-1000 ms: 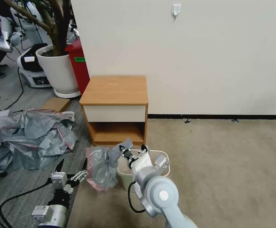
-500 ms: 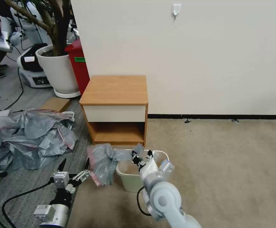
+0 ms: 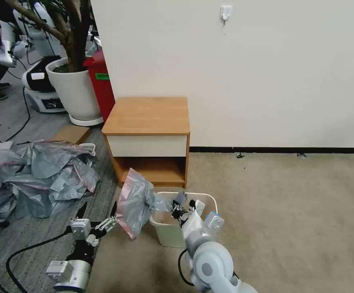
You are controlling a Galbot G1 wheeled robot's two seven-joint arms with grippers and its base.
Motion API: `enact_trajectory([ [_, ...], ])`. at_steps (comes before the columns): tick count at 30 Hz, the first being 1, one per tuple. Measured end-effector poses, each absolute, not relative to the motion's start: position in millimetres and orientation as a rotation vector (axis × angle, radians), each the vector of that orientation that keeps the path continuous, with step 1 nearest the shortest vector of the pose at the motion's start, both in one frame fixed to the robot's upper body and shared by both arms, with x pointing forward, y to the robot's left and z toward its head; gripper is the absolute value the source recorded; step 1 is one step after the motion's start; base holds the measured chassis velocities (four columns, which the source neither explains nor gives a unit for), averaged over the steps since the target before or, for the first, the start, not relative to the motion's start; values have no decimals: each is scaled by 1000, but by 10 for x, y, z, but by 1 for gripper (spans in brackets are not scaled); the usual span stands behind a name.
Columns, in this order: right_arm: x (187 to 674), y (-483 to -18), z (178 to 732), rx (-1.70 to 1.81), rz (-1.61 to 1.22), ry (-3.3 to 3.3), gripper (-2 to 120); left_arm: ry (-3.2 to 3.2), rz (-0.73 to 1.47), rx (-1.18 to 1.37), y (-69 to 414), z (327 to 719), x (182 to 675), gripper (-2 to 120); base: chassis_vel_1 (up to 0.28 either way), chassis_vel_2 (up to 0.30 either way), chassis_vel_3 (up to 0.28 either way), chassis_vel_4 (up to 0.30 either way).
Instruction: Pick up the garbage bag from the table and place it over the trash can.
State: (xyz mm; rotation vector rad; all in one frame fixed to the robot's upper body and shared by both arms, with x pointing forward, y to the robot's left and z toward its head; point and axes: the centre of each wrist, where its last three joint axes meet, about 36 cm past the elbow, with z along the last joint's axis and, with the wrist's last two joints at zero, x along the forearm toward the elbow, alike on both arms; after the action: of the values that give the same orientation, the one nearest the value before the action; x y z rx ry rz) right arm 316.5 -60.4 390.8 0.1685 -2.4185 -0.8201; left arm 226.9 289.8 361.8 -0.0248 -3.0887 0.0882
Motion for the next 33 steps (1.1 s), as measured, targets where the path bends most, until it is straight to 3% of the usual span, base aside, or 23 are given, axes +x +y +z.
enact_trajectory([
  [4,3122,-616,3915,182,-790,-2426,0,-3088,91,-29,2891,3618,2281,100,0,0,0,0],
  [7,3084,-608,3931,198,-774,-2426,7,-3086,96,-33,2878,3618,2294,100,0,0,0,0],
  [14,3031,-606,3947,215,-708,-2461,36,-3076,107,-45,2841,3597,2309,100,0,0,0,0],
  [16,3031,-611,3948,216,-697,-2465,39,-3075,107,-46,2840,3593,2307,100,0,0,0,0],
  [19,3033,-637,3948,209,-652,-2477,54,-3071,105,-51,2841,3574,2305,100,0,0,0,0],
  [21,3034,-648,3944,204,-636,-2480,57,-3070,103,-52,2843,3570,2308,100,0,0,0,0],
  [25,3029,-697,3969,190,-613,-2494,78,-3067,102,-58,2842,3542,2322,100,0,0,0,0],
  [33,3021,-769,4050,176,-589,-2510,99,-3054,95,-81,2796,3492,2319,100,0,0,0,0],
])
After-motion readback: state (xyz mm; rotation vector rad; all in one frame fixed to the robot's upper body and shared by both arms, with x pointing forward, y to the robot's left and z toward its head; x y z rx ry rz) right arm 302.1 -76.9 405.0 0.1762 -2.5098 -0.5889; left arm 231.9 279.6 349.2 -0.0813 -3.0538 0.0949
